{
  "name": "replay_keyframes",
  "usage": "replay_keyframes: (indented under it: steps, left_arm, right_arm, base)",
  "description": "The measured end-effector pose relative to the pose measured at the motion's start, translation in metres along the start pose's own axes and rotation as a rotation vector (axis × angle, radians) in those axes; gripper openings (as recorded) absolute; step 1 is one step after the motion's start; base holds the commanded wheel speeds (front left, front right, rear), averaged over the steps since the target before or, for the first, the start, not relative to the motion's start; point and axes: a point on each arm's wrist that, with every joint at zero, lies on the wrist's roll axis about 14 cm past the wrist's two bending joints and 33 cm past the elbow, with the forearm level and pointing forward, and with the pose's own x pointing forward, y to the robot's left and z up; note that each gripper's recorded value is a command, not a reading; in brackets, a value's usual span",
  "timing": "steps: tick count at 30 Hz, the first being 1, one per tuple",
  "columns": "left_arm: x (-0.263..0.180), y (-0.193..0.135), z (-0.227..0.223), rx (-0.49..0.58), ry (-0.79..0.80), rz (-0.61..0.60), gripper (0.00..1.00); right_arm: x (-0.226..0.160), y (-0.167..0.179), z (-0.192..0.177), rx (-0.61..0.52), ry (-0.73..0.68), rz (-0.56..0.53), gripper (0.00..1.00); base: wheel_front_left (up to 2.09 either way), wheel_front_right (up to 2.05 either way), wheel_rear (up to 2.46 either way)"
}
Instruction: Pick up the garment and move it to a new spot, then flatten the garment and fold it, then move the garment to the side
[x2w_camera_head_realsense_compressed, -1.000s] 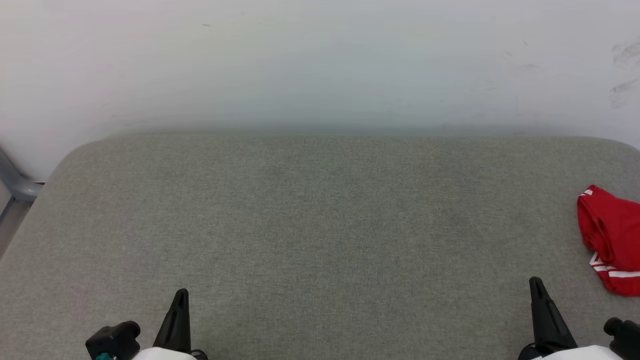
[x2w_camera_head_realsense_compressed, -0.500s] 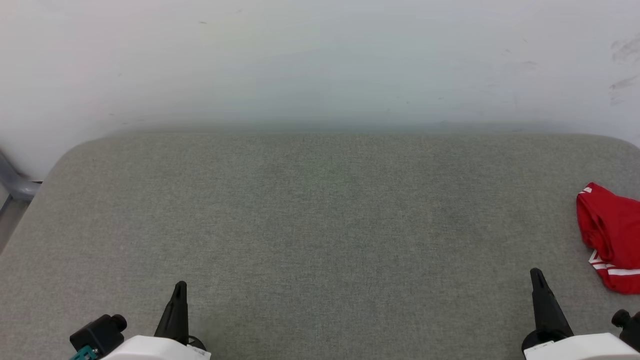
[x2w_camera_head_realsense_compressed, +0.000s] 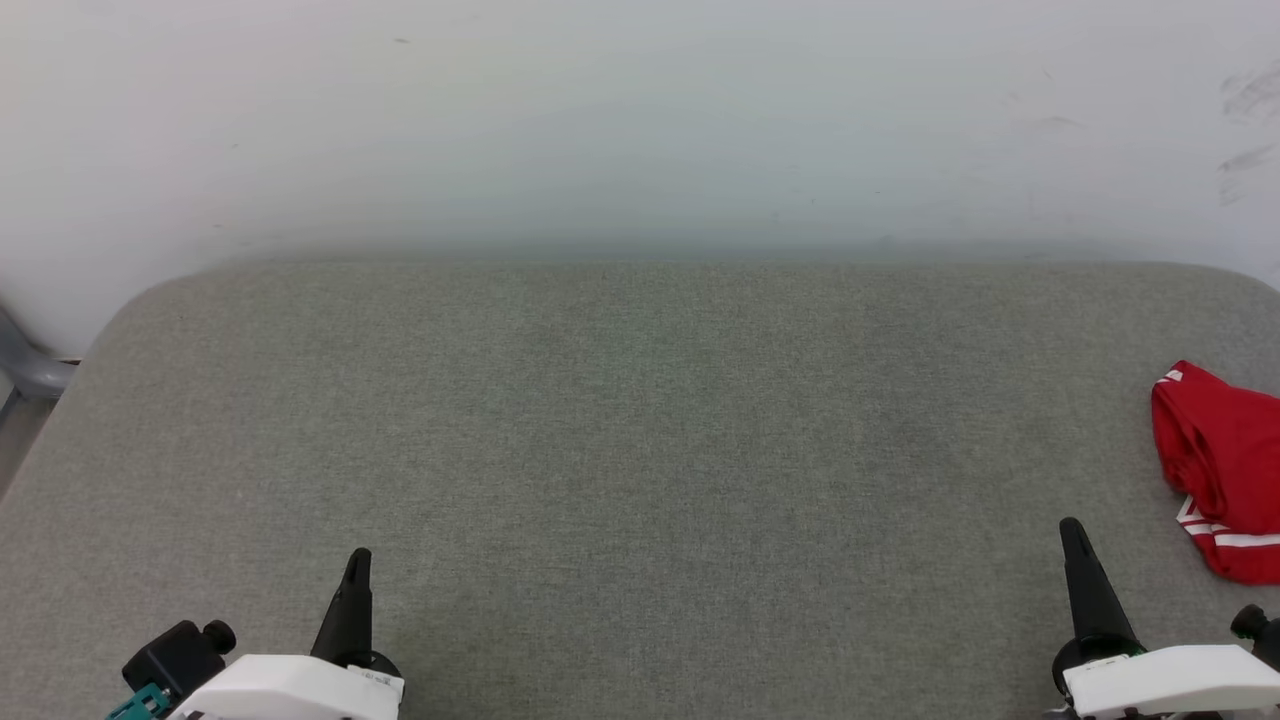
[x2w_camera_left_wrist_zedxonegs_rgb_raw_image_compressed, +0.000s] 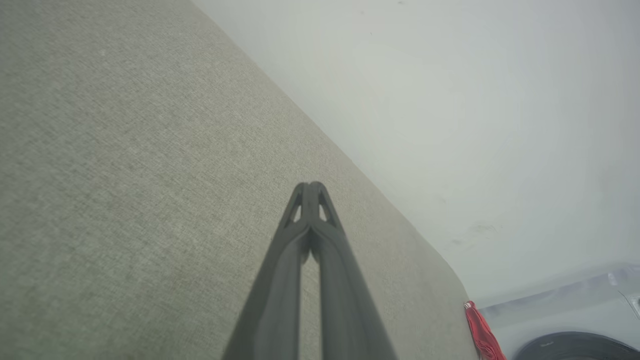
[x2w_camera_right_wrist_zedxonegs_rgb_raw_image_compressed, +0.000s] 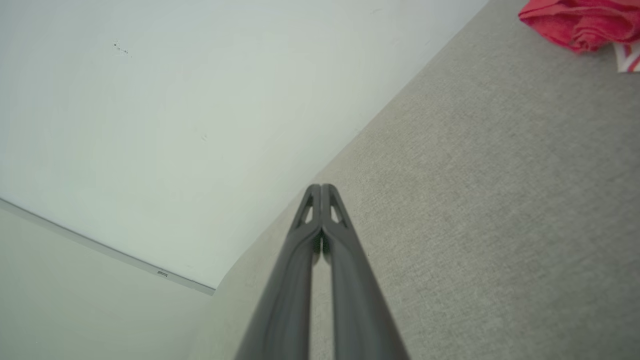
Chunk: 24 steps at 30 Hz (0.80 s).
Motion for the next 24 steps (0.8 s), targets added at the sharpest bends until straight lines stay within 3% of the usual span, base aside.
replay_keyframes:
  steps: [24]
  left_arm:
    - [0.014,-0.006,0.003,-0.285,0.016,-0.019,0.00]
  right_arm:
    - [0.011,0.001,0.002,0.253,0.016,-0.007,0.00]
  base:
    - [0.00,0.00,0.00]
